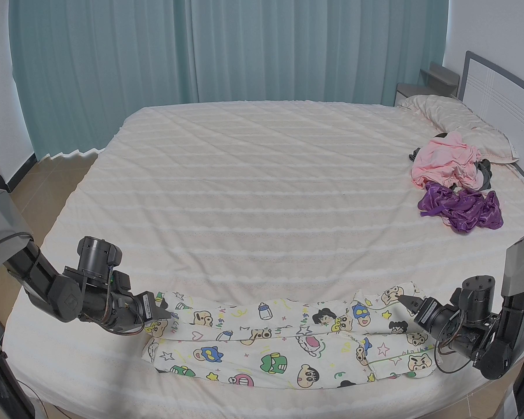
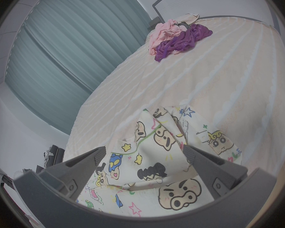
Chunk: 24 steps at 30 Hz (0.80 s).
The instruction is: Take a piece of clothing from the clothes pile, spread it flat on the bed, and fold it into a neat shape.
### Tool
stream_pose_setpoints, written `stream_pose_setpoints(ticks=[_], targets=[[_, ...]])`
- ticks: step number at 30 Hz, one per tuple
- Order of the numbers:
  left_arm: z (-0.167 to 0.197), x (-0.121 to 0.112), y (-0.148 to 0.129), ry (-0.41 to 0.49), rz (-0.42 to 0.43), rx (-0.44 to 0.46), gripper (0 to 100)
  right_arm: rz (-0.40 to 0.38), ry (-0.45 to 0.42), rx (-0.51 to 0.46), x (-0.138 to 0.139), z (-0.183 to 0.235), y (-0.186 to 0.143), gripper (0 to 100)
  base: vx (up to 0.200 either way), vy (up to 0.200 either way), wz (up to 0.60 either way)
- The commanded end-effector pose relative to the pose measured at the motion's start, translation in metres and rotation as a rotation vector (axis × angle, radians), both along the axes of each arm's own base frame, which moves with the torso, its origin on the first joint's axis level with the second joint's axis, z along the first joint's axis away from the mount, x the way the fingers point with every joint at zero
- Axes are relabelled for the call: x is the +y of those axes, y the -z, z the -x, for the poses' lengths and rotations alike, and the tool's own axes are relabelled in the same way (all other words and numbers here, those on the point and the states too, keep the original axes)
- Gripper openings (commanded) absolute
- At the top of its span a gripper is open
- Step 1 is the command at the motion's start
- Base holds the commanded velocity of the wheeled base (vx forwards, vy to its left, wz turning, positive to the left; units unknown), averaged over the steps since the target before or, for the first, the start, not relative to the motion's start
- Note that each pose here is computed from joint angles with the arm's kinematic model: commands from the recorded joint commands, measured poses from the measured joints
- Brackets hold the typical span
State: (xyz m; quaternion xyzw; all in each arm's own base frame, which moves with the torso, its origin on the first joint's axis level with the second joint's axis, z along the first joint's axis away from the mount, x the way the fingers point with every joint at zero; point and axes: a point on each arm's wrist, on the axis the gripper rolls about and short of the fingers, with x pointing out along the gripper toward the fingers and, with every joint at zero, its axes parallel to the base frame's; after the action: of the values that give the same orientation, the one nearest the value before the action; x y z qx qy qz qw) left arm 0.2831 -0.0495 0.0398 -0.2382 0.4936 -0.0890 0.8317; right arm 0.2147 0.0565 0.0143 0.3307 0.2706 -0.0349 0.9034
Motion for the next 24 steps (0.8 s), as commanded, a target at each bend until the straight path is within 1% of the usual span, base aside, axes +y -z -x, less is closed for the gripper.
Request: stream_pose_setpoints(ticks=[1, 2, 5, 10, 14, 18, 19, 20, 22, 23, 24], targets=[[0.003, 0.003, 0.002, -0.01, -0.004, 0.01, 0, -0.003, -0.005, -0.052, 0.0, 0.001, -0.011, 100, 0.0, 0.0, 0.0], [0.003, 0.003, 0.001, -0.01, -0.004, 0.009, 0, -0.002, -0.008, -0.055, 0.001, 0.001, -0.012, 100, 0.0, 0.0, 0.0], [0.005, 0.004, -0.008, -0.015, 0.001, -0.019, 0, 0.023, -0.064, -0.09, 0.009, 0.002, -0.017, 100, 0.0, 0.0, 0.0], [0.008, 0.004, -0.021, -0.018, 0.008, -0.06, 0, 0.054, -0.107, -0.151, 0.016, -0.005, -0.027, 100, 0.0, 0.0, 0.0], [0.01, 0.004, -0.027, -0.018, 0.011, -0.081, 0, 0.09, -0.152, -0.145, 0.026, -0.015, -0.028, 100, 0.0, 0.0, 0.0], [0.01, 0.004, -0.028, -0.019, 0.011, -0.087, 0, 0.134, -0.198, -0.114, 0.034, -0.028, -0.027, 100, 0.0, 0.0, 0.0], [0.01, 0.004, -0.028, -0.019, 0.011, -0.087, 0, 0.134, -0.198, -0.114, 0.034, -0.028, -0.027, 100, 0.0, 0.0, 0.0], [0.01, 0.004, -0.029, -0.02, 0.01, -0.089, 0, 0.161, -0.226, -0.104, 0.036, -0.034, -0.026, 100, 0.0, 0.0, 0.0], [0.01, 0.004, -0.028, -0.02, 0.01, -0.088, 0, 0.183, -0.266, -0.095, 0.038, -0.039, -0.026, 100, 0.0, 0.0, 0.0], [0.01, 0.004, -0.028, -0.02, 0.01, -0.088, 0, 0.183, -0.266, -0.095, 0.038, -0.039, -0.026, 100, 0.0, 0.0, 0.0], [0.011, 0.005, -0.028, -0.025, 0.012, -0.081, 0, 0.202, -0.294, -0.077, 0.042, -0.047, -0.024, 100, 0.0, 0.0, 0.0]])
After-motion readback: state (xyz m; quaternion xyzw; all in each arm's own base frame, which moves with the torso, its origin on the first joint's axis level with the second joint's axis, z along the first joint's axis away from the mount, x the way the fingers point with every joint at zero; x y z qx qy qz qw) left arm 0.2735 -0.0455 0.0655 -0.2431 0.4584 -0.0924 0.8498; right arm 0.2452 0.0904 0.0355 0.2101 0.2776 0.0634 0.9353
